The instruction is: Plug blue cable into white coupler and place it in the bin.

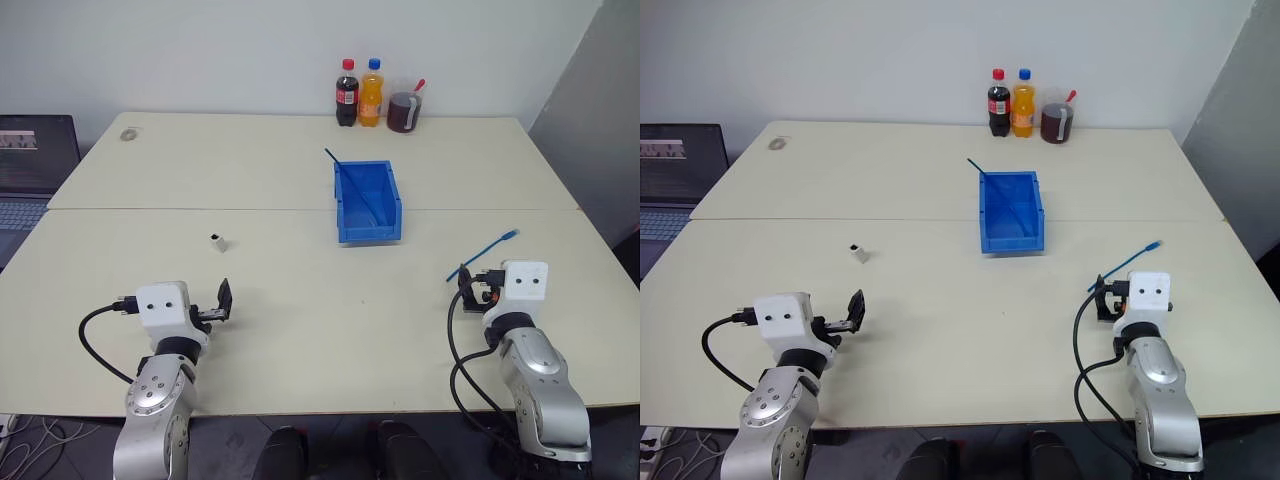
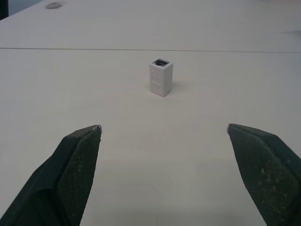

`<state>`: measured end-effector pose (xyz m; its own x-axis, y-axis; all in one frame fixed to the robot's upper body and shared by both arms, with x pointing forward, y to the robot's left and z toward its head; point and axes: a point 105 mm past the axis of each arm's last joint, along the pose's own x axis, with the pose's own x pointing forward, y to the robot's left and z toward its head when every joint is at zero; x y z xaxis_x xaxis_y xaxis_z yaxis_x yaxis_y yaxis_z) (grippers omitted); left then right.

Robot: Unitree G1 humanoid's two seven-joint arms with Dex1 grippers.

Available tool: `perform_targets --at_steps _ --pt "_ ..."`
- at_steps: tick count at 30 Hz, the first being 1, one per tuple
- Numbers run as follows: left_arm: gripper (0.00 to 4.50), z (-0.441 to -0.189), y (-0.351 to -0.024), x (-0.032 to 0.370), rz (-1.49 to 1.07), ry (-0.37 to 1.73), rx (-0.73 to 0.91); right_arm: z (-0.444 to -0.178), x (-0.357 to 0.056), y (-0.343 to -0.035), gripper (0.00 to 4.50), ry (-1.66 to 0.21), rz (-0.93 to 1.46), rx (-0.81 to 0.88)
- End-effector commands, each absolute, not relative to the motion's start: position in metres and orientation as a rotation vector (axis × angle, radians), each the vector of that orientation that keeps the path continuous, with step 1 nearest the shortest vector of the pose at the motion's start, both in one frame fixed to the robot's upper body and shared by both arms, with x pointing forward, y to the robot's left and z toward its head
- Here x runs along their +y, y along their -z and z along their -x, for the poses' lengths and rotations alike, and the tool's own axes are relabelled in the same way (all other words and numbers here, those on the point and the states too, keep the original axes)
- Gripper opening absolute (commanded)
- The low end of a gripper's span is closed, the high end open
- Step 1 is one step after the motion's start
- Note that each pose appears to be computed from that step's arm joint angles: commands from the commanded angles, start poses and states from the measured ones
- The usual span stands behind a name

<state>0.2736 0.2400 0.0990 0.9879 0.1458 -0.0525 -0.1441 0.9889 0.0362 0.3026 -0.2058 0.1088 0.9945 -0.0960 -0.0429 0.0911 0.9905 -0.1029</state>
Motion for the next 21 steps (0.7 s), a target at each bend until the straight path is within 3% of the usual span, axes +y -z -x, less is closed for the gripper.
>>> perform_targets --at_steps 1,21 --pt "4.5 -0.274 -0.114 0.237 -0.078 -0.132 0.001 -0.303 -0.208 -0.12 4.24 0.112 0.114 0.003" --pt "4.5 -0.28 -0.115 0.227 -0.06 -0.087 0.0 -0.304 -0.21 -0.116 4.24 0.142 0.111 0.018"
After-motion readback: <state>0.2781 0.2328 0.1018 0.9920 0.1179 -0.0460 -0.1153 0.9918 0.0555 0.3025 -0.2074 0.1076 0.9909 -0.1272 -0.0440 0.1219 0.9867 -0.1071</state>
